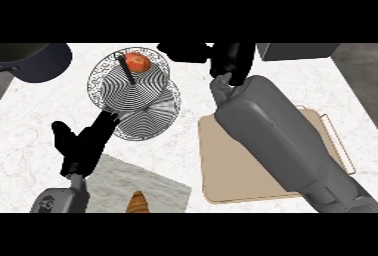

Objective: Pick the squash from the tray and place it in the tiered basket

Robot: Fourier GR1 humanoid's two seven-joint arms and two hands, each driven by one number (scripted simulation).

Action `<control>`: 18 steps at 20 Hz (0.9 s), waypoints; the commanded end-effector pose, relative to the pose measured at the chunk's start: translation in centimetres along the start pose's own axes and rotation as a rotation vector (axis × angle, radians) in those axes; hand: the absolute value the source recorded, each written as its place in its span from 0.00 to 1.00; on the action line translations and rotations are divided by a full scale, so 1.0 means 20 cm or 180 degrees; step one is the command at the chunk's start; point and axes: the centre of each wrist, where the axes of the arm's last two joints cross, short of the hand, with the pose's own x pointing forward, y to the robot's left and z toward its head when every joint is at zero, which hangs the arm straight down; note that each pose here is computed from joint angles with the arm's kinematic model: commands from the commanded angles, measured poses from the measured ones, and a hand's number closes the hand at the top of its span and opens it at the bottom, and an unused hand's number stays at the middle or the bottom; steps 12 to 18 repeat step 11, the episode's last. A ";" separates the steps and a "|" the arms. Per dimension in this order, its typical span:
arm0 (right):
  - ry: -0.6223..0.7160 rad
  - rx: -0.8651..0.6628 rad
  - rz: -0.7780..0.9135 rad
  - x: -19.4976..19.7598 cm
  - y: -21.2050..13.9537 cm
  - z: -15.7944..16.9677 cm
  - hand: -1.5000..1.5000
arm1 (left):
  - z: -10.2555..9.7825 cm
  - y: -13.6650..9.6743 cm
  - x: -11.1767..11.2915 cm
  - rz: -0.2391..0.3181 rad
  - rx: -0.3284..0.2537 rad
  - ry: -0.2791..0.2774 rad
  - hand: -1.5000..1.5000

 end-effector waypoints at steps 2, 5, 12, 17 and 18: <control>-0.0028 0.0286 0.0077 -0.04 -0.28 0.12 0.00 | 0.03 0.01 0.01 0.0061 0.0097 -0.0124 0.50; -0.0005 0.0321 0.0133 -0.11 -0.49 0.17 0.00 | 0.05 0.04 -0.03 0.0035 0.0109 -0.0067 0.50; -0.0090 0.0255 0.0145 -0.15 -0.91 0.35 0.00 | 0.04 0.06 0.02 0.0024 0.0097 -0.0126 0.50; -0.0090 0.0255 0.0145 -0.15 -0.91 0.35 0.00 | 0.04 0.06 0.02 0.0024 0.0097 -0.0126 0.50; -0.0090 0.0255 0.0145 -0.15 -0.91 0.35 0.00 | 0.04 0.06 0.02 0.0024 0.0097 -0.0126 0.50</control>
